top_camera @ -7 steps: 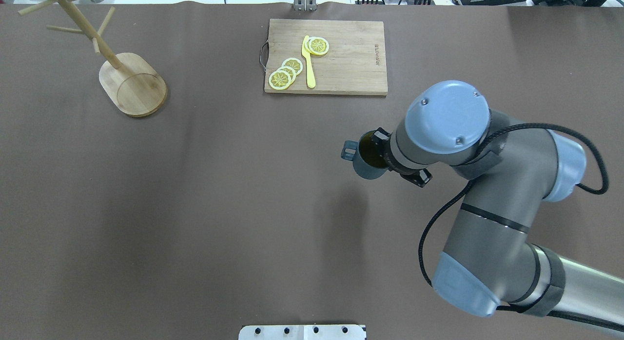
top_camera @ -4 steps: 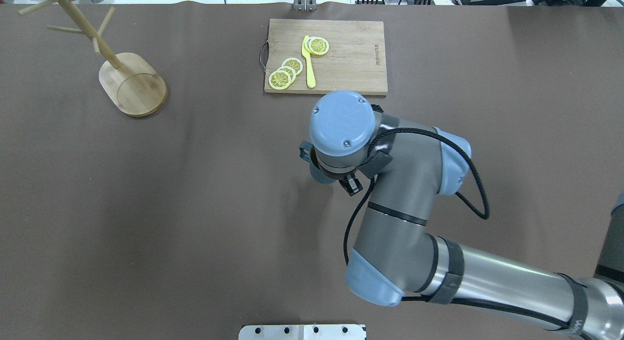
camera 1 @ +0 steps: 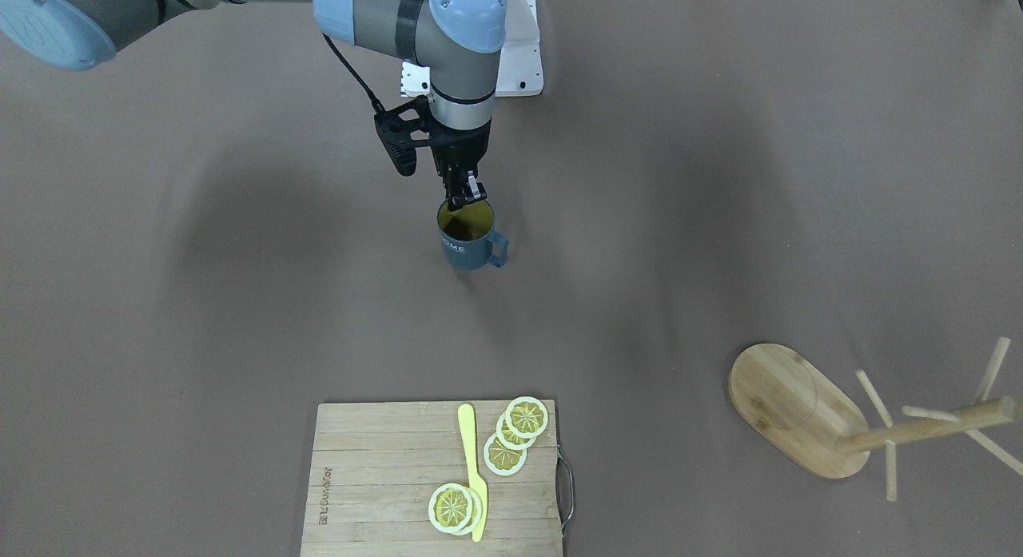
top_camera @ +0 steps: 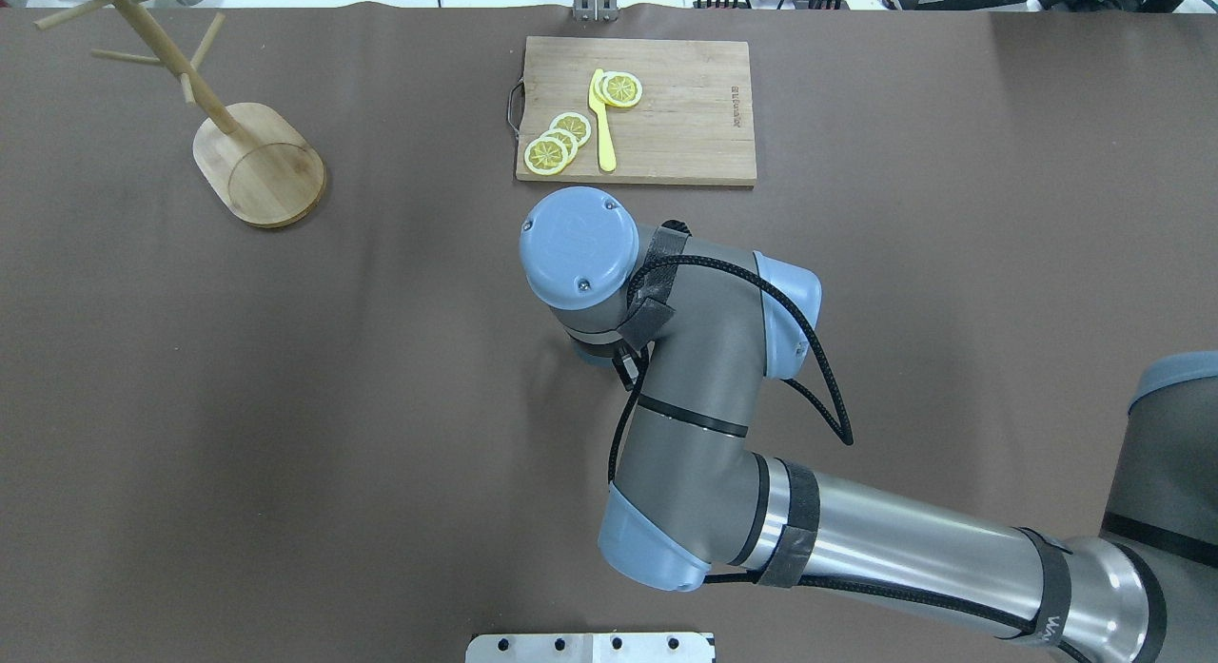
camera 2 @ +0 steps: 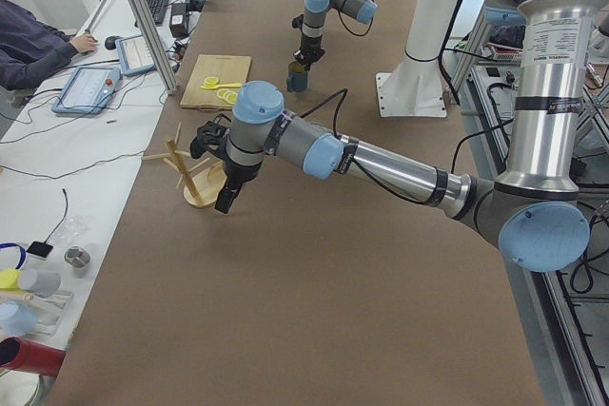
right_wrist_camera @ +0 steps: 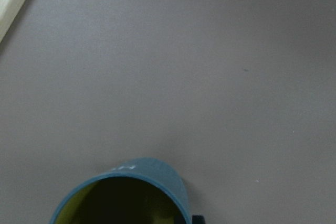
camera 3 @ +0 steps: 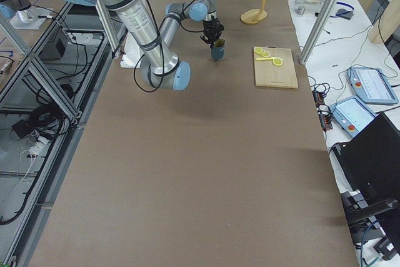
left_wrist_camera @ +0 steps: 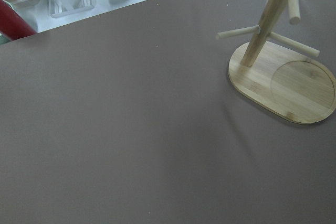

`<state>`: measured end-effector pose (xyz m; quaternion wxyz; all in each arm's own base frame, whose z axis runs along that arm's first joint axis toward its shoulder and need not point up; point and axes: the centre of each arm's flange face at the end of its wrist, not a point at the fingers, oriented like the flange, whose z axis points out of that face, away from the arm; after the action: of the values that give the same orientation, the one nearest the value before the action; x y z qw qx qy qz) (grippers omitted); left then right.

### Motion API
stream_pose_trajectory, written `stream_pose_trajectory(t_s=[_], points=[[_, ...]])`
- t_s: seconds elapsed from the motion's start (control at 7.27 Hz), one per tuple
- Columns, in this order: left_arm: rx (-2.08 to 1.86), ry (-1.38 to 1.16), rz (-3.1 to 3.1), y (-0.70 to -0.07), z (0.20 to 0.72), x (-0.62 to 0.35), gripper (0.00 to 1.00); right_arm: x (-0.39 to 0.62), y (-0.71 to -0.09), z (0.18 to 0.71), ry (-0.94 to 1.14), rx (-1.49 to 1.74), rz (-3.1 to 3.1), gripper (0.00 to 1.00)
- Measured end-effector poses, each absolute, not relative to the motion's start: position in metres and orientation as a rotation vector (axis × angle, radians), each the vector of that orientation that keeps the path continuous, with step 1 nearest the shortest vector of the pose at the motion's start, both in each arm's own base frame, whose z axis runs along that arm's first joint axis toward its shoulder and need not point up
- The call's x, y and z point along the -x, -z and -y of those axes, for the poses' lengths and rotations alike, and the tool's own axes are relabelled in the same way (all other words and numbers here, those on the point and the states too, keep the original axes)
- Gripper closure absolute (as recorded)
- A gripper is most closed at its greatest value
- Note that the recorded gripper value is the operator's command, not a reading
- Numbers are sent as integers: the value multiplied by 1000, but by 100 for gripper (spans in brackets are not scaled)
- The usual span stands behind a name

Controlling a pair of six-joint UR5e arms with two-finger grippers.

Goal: Hang cup on storage rack
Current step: 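Grip the blue mug rim with the right gripper and carry it toward the table center, then release the blue mug and withdraw the right arm while the left arm reaches in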

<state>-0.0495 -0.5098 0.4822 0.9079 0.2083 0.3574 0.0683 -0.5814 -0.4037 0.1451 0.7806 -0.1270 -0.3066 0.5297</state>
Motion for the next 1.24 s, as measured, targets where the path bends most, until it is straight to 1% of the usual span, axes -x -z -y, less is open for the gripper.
stream_pose_trajectory(t_s=[0.14, 0.55, 0.83, 1.1, 1.24], points=[[-429, -141, -738, -482, 510, 49, 0, 583, -145, 402, -1142, 263, 665, 0], [-430, -141, -738, -482, 510, 49, 0, 566, -129, 399, -1076, 223, 720, 0], [-451, -150, -737, -480, 510, 49, 1, 526, -127, 419, -984, 168, 761, 0], [-558, -211, -743, -470, 509, 37, 1, 467, -158, 450, -857, 125, 761, 0], [-627, -276, -762, -459, 509, 12, 1, 438, -179, 465, -780, 110, 752, 0]])
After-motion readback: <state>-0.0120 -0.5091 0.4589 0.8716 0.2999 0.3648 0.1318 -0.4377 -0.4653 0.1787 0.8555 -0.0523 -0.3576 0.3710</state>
